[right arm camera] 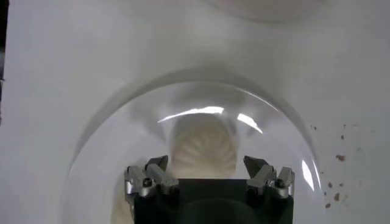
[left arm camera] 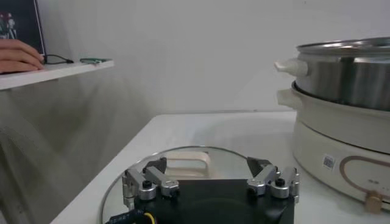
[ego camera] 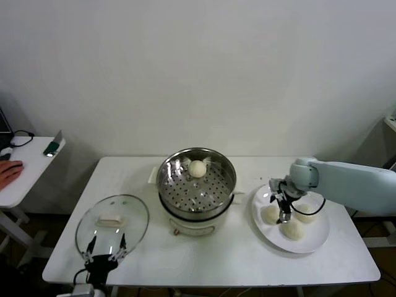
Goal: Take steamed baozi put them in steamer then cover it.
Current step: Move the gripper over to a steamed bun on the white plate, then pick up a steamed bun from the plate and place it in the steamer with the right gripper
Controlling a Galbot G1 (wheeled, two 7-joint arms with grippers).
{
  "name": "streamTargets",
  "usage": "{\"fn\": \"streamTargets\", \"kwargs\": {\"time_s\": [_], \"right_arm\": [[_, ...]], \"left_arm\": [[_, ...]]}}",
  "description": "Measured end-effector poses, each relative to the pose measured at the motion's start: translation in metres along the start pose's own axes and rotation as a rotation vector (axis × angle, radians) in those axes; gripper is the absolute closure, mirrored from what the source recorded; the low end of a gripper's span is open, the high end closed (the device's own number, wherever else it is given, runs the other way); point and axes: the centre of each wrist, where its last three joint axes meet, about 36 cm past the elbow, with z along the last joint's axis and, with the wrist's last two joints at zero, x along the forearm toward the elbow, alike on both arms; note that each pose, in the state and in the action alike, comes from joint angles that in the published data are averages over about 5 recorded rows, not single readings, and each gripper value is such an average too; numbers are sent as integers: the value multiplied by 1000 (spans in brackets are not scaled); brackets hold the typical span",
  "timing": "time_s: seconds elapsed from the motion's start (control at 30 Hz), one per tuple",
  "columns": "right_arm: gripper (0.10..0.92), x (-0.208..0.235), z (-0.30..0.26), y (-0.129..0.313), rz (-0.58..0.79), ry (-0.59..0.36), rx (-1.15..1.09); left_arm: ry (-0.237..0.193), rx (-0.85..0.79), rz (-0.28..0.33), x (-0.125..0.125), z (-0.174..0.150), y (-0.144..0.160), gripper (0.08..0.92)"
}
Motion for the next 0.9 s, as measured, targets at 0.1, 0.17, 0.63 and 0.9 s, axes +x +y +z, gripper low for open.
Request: {"fn": "streamTargets", "kwargs": {"time_s": [0.1,0.17,0.63,0.9], "right_arm": [[220,-2,-1,0,-2,0,0],[234,-3,-1,0,-4,2,2],[407,-3,1,-2,-13,7,1],[411,8,0,-6,-24,-4,16]], "left_arm": [[0,0,-1,0,0,0,177],[1,0,-1,0,1,0,177],[2,3,-1,-1,1,-1,177],[1,3,-3,-2,1,-1,177]]}}
